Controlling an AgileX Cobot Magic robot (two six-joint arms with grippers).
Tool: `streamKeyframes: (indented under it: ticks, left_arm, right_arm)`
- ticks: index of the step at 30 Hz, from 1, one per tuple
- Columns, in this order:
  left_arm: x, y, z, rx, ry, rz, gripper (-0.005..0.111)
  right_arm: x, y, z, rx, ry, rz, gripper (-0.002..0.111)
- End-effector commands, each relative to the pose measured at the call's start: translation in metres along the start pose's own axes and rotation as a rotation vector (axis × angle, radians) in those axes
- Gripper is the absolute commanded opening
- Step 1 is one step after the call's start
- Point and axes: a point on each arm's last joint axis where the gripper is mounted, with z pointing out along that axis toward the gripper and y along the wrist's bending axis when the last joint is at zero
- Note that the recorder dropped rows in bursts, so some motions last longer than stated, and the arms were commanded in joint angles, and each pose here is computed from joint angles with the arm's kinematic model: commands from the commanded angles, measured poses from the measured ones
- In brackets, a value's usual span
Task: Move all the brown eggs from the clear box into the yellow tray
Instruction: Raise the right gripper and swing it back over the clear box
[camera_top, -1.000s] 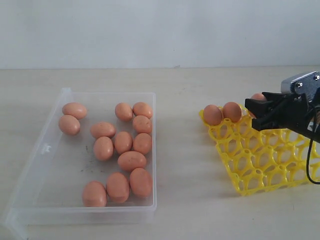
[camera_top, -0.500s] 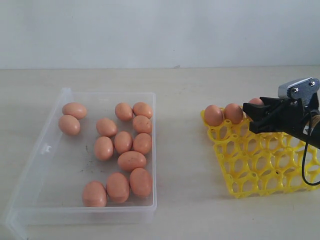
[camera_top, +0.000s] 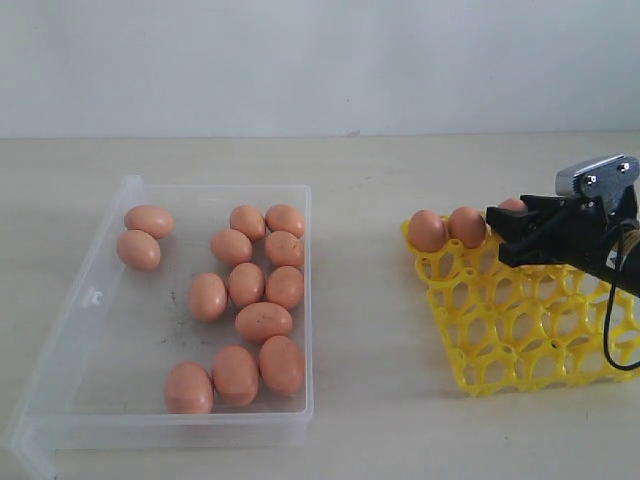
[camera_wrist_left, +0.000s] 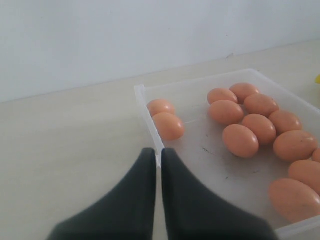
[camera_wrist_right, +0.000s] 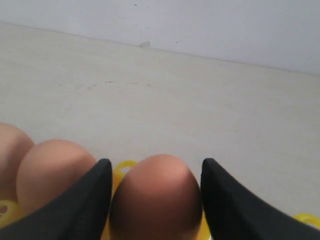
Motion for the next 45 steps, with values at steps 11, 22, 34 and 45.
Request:
streamKeyframes:
  ticks: [11,22,34,45]
  left_arm:
    - [0.001,0.0,0.0,0.005,-0.002,0.003,0.004]
    - [0.001,0.0,0.0,0.005,-0.002,0.003,0.004]
    - [0.001,0.0,0.0,0.005,-0.002,0.003,0.004]
    - [0.001,0.0,0.0,0.005,-0.002,0.003,0.004]
  right_arm:
    - [-0.013,0.002,-0.001,-0.021,-0.115,0.025,0.066]
    - [-0.049,0.016,-0.009,-0.149,-0.171,0.039,0.066]
    - [-0.095,0.144,0.009,-0.518,-0.121,-0.318,0.03]
    - [-0.106,0.241,0.039,-0.347,0.048,-0.761,0.001]
